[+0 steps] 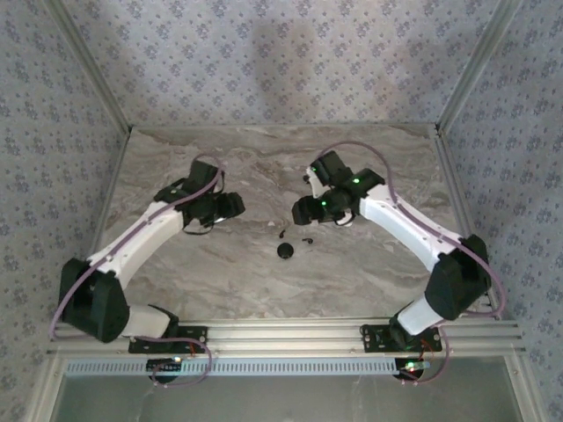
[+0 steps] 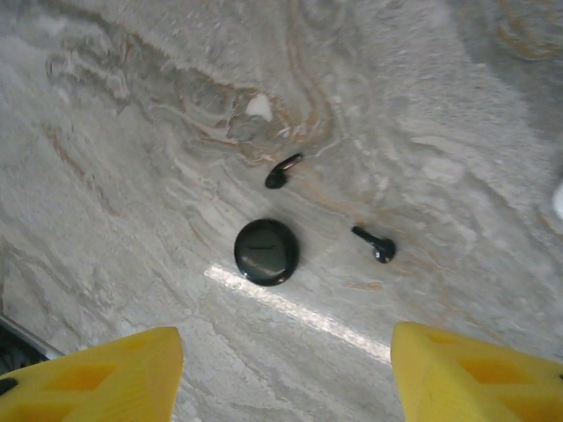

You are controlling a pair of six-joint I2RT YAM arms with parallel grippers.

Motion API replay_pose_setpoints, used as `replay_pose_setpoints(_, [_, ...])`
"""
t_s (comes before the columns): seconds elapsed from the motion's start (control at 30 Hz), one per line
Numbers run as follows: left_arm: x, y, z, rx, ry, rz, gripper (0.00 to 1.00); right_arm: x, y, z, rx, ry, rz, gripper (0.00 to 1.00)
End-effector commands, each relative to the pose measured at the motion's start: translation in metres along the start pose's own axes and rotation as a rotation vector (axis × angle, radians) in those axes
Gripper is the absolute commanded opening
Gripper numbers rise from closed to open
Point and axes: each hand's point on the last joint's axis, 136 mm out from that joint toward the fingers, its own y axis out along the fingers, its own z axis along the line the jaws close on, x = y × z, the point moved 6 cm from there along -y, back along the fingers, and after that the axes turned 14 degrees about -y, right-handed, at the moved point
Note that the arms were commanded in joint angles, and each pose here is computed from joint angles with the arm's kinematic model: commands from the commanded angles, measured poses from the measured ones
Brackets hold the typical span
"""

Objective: Insert the wireless bluetooth earbuds into the charging case

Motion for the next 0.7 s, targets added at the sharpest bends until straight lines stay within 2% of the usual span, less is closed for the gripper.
replay_pose_setpoints(0.0, [0.006,-0.011,0.016,-0.048,-0.027,-0.015,0.66,-0.008,0.013,0.012,-0.034,-0.039,0.135,0.66])
replay_pose_setpoints(0.27, [0.007,-0.001,0.050,-0.019,-0.060,0.047,0.66,-0.017,0.058,0.035,-0.050,-0.031,0.348,0.66])
replay_pose_setpoints(0.67, [0.000,0.015,0.055,-0.037,-0.082,0.088,0.65,-0.022,0.101,0.039,-0.123,-0.066,0.473,0.76])
